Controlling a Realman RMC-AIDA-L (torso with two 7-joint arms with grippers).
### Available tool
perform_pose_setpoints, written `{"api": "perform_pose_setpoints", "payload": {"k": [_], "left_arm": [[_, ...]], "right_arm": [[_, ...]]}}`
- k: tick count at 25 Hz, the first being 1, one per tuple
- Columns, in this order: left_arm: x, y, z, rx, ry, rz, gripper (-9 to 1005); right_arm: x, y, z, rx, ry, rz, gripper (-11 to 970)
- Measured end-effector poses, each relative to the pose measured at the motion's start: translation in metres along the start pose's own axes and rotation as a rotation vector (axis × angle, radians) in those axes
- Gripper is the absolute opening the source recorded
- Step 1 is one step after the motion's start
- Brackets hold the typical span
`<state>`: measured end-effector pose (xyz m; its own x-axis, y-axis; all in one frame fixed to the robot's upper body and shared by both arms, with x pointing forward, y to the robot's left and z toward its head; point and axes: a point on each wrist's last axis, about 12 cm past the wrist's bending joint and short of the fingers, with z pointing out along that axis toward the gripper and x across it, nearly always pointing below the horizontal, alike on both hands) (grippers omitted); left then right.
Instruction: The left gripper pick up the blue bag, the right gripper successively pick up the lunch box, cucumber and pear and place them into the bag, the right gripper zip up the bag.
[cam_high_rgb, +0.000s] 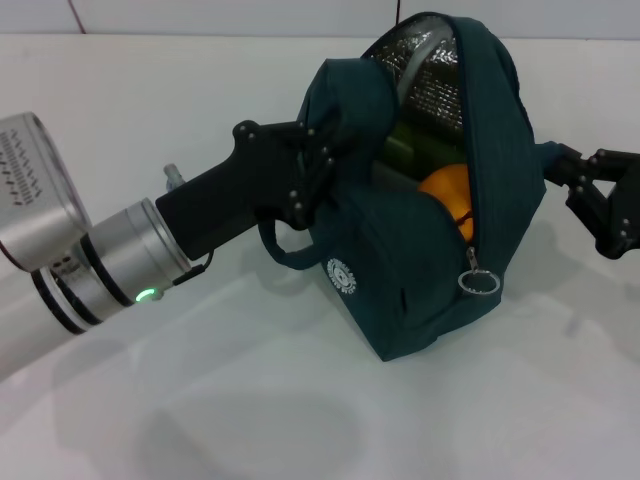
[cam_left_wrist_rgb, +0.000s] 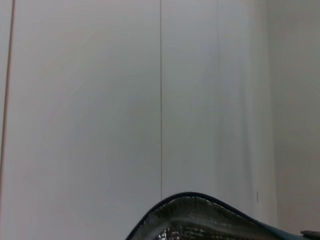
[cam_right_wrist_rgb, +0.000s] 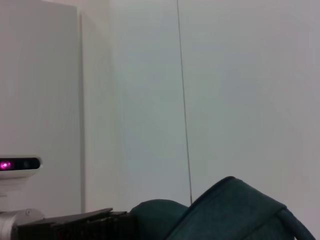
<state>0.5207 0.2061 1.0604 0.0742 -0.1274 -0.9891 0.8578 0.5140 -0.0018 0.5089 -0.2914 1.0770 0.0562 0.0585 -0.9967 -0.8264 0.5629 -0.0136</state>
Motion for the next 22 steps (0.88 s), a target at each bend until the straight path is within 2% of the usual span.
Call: {"api": "perform_pose_setpoints", "payload": {"k": [9,15,18,20,22], "left_arm": [[0.006,-0.003,-0.006,-0.045,0.003,0.007,196],[0.006,-0.004,-0.007,-0.039,0.000,0.044,227],[0.007,-0.003,-0.007,-0.044,0.004,0.046,465],[0.007,-0.003,-0.006,-0.042,0.004,0.046,497],[0.006,-0.003,-0.005,-0.041,0.004,0.047,530]], "right_arm": [[0.004,0.005,-0.002,0.008,-0.010,0.012,67],[0.002,0.004,-0.009,0.056,-0.050,0.023,291],[-0.001,0.007,-0.022,0.080,-0.096,0.011,374],[-0.003,0.012,-0.029,0.035,-0.104,-0.010,429],[-0.004,0.018,-0.033,-0.060,-0.077,-0.021,484]]}}
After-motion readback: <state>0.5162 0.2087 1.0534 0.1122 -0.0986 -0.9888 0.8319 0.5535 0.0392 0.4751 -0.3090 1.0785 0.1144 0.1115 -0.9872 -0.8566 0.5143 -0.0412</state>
